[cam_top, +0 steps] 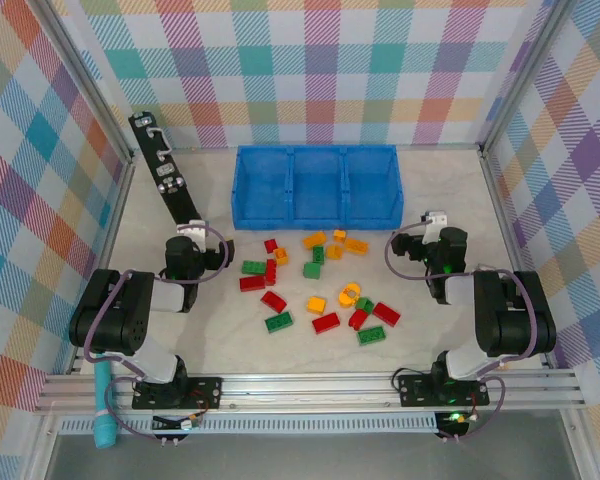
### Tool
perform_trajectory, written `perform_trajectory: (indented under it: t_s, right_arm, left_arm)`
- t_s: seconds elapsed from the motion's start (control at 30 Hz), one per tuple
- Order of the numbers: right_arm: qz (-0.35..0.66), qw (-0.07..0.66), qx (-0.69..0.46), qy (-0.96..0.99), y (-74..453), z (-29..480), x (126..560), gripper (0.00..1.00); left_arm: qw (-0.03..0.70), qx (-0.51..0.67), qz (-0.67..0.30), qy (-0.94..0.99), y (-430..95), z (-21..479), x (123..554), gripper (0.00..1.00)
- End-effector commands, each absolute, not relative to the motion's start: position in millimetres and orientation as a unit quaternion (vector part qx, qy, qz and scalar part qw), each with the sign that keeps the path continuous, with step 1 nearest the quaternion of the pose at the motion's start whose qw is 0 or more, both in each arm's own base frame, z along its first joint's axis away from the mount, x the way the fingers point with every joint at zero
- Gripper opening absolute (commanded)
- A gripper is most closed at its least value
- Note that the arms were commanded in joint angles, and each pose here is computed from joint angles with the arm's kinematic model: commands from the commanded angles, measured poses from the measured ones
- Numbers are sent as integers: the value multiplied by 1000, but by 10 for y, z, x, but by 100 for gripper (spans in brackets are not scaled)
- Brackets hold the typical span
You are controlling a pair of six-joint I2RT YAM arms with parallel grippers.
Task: Sort the legos into containers by color
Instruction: Pick up the lego from the center of the table.
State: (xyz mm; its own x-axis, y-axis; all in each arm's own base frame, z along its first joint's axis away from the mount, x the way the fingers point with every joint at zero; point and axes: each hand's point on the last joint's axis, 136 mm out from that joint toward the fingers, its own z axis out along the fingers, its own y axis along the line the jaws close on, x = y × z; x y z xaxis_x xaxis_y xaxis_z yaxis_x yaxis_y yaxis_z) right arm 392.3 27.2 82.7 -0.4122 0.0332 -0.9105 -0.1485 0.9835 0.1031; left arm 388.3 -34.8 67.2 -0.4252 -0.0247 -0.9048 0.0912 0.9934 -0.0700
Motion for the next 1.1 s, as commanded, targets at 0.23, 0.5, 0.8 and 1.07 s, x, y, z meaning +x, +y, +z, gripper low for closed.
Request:
perform_trajectory:
  t_s: [0.23, 0.5, 0.8, 1.07]
  right_arm:
    - [93, 554, -35, 827, 286, 922, 3965, 99]
    - [92, 554, -35, 827, 283, 921, 3965, 99]
    - [92, 554, -35, 827, 282, 921, 3965, 99]
    - [93, 554, -35, 827, 285, 922, 3965, 99]
  left_arm:
    - [559, 24, -56, 827, -336, 828, 3969, 100]
    - [559, 24, -56, 827, -337, 825, 3966, 100]
    - [558, 23, -56, 827, -335, 824, 3967, 100]
    - [550, -20, -34, 834, -167, 805, 4014, 100]
